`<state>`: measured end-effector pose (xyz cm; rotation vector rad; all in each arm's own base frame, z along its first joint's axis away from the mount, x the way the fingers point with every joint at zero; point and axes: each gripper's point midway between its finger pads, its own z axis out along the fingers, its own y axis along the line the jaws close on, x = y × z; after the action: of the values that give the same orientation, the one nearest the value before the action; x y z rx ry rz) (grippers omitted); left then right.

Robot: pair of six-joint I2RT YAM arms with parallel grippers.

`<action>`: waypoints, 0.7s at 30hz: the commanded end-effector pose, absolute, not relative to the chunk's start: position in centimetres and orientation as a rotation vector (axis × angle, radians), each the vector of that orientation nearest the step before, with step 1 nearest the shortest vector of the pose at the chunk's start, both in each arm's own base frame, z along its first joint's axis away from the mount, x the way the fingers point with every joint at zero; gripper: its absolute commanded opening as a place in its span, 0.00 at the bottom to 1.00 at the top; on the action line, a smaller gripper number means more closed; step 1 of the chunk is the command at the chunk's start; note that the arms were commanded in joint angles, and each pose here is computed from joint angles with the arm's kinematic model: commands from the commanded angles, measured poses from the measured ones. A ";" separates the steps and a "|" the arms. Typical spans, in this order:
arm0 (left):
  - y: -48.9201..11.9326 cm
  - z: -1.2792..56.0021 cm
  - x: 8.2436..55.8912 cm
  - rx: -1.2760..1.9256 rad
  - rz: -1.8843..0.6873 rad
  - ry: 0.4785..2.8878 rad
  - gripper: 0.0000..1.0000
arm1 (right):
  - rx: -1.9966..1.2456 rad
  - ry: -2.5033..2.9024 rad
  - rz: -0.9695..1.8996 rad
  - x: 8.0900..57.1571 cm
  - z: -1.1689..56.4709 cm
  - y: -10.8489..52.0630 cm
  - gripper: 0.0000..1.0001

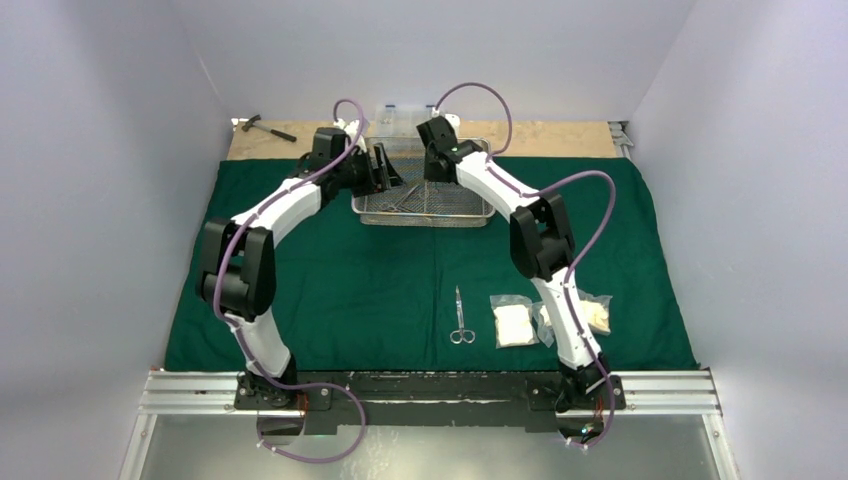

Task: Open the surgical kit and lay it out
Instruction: Pick up the medical item from the container.

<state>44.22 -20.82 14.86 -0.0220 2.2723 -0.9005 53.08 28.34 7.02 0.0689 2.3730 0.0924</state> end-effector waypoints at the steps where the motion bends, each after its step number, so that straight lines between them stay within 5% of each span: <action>1: -23.5 16.2 45.8 0.026 -0.989 2.192 0.68 | 0.150 2.253 0.236 54.4 14.1 28.3 0.04; 21: -28.5 11.8 46.9 0.018 -1.263 2.254 0.67 | 0.184 2.316 0.575 52.7 15.3 29.9 0.05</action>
<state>46.14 -27.34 9.81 0.0005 2.3181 -1.1932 52.67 28.60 9.44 0.1684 2.4109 0.3927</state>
